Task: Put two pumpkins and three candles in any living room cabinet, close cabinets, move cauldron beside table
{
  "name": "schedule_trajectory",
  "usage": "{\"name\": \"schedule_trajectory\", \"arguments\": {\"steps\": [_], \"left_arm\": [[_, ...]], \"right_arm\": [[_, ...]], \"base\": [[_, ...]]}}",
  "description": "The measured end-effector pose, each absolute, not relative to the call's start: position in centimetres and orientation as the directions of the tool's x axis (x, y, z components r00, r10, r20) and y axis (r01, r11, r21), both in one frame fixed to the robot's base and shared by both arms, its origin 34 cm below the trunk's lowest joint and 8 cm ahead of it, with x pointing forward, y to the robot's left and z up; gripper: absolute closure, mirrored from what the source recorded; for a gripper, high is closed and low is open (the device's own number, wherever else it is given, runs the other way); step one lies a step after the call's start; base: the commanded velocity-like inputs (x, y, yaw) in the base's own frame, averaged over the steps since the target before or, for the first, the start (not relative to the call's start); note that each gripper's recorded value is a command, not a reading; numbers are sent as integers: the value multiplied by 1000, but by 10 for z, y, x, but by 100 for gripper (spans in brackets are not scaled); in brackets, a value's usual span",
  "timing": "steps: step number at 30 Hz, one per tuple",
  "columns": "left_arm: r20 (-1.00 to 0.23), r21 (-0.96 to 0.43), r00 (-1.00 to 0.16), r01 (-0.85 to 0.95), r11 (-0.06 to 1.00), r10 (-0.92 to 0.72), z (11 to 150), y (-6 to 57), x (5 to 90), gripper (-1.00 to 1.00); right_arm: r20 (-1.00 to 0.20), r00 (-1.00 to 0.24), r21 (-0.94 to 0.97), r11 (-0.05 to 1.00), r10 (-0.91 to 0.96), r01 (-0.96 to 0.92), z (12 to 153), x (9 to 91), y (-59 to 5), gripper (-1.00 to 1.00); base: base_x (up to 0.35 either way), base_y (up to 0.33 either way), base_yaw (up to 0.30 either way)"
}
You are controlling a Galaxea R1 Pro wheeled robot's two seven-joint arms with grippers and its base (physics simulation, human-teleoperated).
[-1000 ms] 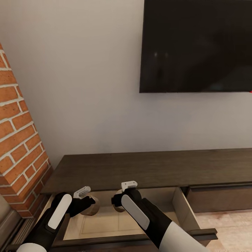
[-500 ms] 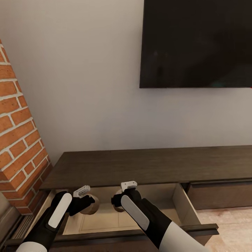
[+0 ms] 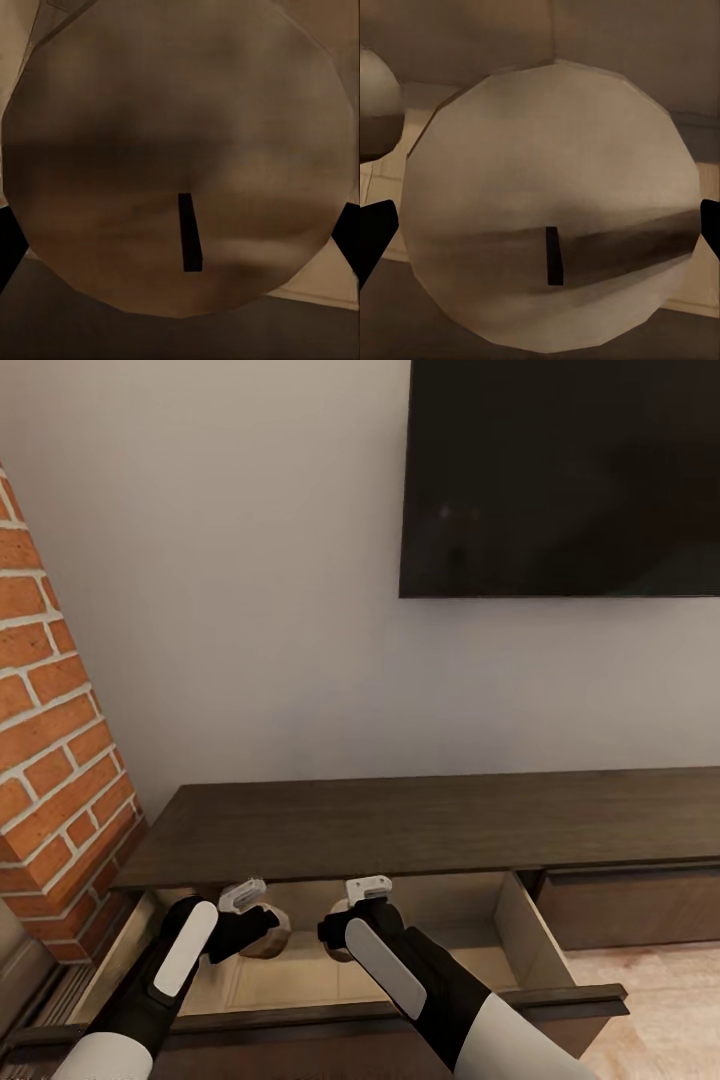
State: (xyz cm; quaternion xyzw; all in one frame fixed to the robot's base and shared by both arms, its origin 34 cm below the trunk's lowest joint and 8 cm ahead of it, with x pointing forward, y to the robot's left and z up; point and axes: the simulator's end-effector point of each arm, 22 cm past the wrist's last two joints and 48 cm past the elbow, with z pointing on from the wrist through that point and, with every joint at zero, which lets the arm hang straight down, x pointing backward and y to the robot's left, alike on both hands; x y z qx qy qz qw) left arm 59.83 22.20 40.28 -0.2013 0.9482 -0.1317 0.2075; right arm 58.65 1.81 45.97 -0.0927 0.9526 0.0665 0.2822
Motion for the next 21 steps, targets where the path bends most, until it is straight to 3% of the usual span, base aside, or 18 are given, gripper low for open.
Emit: {"name": "schedule_trajectory", "arguments": {"steps": [21], "left_arm": [[-327,-264,-832,-374,889,-448,355,234,589,100]], "right_arm": [[-568,-822,117,984,-47,-136,431,597,16,100]], "base": [[0,0,0]]}}
